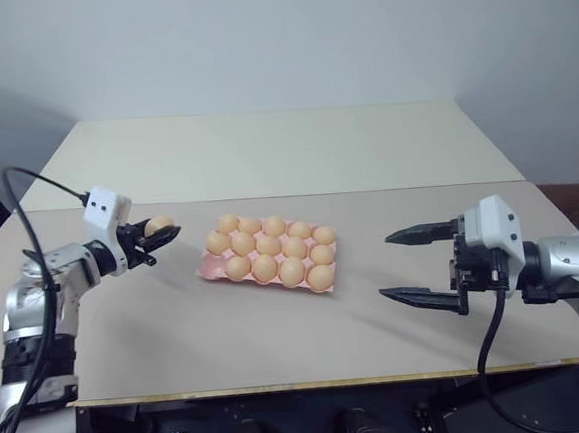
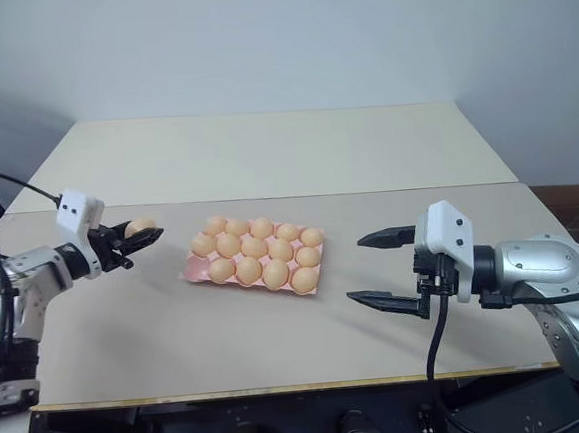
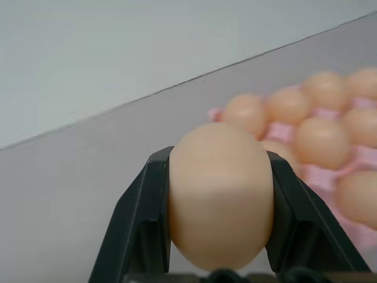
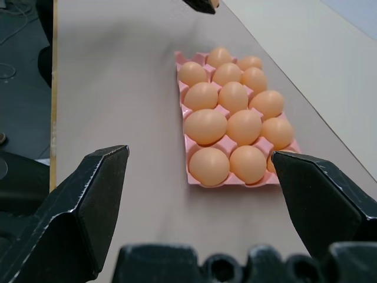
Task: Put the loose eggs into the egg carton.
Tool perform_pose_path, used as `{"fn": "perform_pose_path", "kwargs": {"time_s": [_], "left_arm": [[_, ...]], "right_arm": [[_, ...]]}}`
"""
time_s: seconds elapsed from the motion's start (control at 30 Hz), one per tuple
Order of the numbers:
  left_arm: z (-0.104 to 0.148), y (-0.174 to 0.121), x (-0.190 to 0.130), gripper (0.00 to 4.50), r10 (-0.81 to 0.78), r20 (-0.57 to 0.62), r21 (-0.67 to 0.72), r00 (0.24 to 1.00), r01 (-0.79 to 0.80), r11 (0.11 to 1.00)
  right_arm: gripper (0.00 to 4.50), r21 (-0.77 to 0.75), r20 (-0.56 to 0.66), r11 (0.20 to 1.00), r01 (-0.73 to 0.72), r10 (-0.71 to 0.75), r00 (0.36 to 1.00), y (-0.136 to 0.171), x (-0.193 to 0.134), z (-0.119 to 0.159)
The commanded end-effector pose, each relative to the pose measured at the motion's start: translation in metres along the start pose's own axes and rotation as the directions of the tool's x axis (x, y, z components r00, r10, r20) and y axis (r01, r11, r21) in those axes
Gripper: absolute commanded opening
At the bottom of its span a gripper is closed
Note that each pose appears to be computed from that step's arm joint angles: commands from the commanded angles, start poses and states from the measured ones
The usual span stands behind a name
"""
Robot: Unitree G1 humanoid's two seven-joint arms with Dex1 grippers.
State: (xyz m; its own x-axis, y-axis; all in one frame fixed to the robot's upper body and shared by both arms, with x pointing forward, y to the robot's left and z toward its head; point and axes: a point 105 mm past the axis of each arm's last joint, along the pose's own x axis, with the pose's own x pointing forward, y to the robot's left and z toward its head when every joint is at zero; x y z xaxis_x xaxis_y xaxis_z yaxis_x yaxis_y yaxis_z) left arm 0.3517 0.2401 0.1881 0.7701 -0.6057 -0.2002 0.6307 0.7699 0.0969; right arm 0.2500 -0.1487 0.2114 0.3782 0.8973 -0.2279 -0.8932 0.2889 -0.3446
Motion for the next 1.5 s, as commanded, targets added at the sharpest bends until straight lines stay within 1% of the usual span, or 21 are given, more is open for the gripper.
{"fn": "perform_pose_path", "kwargs": {"time_s": [0.03, 0.1, 0.17, 0.23, 0.27, 0.3, 0.43, 0.47, 0.53, 0.63, 0.73, 0.8, 0.83, 0.93, 1.0, 1.1, 1.2, 1.3, 1.5], "left_arm": [[0.008, -0.027, 0.001, 1.67, -0.136, 0.009, 0.032, 0.991, 0.135, 0.990], [0.003, -0.034, 0.003, 1.67, -0.174, -0.005, 0.019, 0.985, 0.174, 0.985], [-0.007, -0.037, 0.007, 1.67, -0.182, -0.043, 0.023, 0.982, 0.183, 0.983], [-0.014, -0.035, 0.013, 2.36, -0.165, -0.072, -0.011, 0.984, 0.165, 0.986], [-0.016, -0.034, 0.014, 2.59, -0.161, -0.079, -0.030, 0.984, 0.159, 0.987], [-0.017, -0.034, 0.016, 2.93, -0.164, -0.086, -0.039, 0.983, 0.161, 0.986], [-0.010, -0.039, 0.015, 4.24, -0.205, -0.068, 0.003, 0.976, 0.206, 0.979], [-0.008, -0.036, 0.014, 4.46, -0.187, -0.065, 0.021, 0.980, 0.188, 0.982], [-0.001, -0.031, 0.011, 4.46, -0.156, -0.043, 0.043, 0.987, 0.158, 0.986], [0.017, -0.022, 0.001, 4.46, -0.109, 0.021, 0.064, 0.994, 0.108, 0.992], [0.030, -0.016, -0.016, 4.46, -0.083, 0.079, 0.060, 0.993, 0.078, 0.995], [0.028, -0.016, -0.040, 4.46, -0.080, 0.068, 0.107, 0.994, 0.072, 0.992], [0.027, -0.017, -0.048, 4.46, -0.084, 0.060, 0.123, 0.995, 0.076, 0.989], [0.018, -0.027, -0.075, 4.46, -0.072, 0.028, 0.126, 0.997, 0.068, 0.990], [0.014, -0.032, -0.086, 4.46, -0.043, 0.034, 0.127, 0.999, 0.038, 0.991], [0.006, -0.039, -0.096, 4.46, 0.010, 0.027, 0.106, 1.000, -0.013, 0.994], [-0.004, -0.053, -0.103, 4.46, 0.016, 0.008, 0.092, 1.000, -0.016, 0.996], [-0.005, -0.061, -0.107, 4.46, 0.021, 0.011, 0.071, 1.000, -0.021, 0.997], [-0.006, -0.066, -0.111, 4.46, 0.028, -0.002, 0.061, 1.000, -0.028, 0.998]], "right_arm": [[4.50, -0.038, 0.029, 0.999, 0.006, -0.005, 1.000, 0.000, 0.000, 0.011], [4.50, -0.037, 0.030, 0.999, 0.006, -0.005, 1.000, 0.000, 0.000, 0.010], [4.50, -0.038, 0.030, 0.999, 0.008, -0.007, 1.000, 0.000, 0.000, 0.011], [4.50, -0.039, 0.030, 0.999, 0.013, -0.011, 0.999, 0.000, -0.001, 0.011], [4.50, -0.040, 0.029, 0.999, 0.014, -0.013, 0.999, -0.001, -0.001, 0.011], [4.50, -0.040, 0.029, 0.999, 0.015, -0.013, 0.999, -0.001, -0.001, 0.011], [4.50, -0.044, 0.033, 0.999, 0.028, -0.027, 0.999, -0.002, -0.002, 0.013], [4.50, -0.044, 0.033, 0.999, 0.029, -0.028, 0.999, -0.001, -0.002, 0.013], [4.50, -0.045, 0.031, 0.998, 0.032, -0.031, 0.999, -0.001, -0.003, 0.013], [4.50, -0.044, 0.032, 0.998, 0.039, -0.037, 0.999, -0.001, -0.003, 0.013], [4.50, -0.042, 0.032, 0.998, 0.044, -0.042, 0.999, -0.002, -0.004, 0.013], [4.50, -0.041, 0.029, 0.998, 0.051, -0.050, 0.998, -0.005, -0.006, 0.012], [4.50, -0.041, 0.027, 0.998, 0.054, -0.053, 0.998, -0.006, -0.007, 0.011], [4.50, -0.033, 0.029, 0.998, 0.062, -0.061, 0.998, -0.009, -0.009, 0.010], [4.50, -0.030, 0.027, 0.998, 0.059, -0.059, 0.998, -0.010, -0.009, 0.009], [4.50, -0.020, 0.026, 0.998, 0.063, -0.063, 0.998, -0.011, -0.009, 0.007], [4.50, -0.008, 0.028, 0.997, 0.074, -0.074, 0.997, -0.013, -0.010, 0.004], [4.50, 0.003, 0.026, 0.998, 0.068, -0.069, 0.997, -0.012, -0.010, 0.002], [4.50, 0.004, 0.018, 0.999, 0.053, -0.053, 0.998, -0.011, -0.011, 0.002]]}}
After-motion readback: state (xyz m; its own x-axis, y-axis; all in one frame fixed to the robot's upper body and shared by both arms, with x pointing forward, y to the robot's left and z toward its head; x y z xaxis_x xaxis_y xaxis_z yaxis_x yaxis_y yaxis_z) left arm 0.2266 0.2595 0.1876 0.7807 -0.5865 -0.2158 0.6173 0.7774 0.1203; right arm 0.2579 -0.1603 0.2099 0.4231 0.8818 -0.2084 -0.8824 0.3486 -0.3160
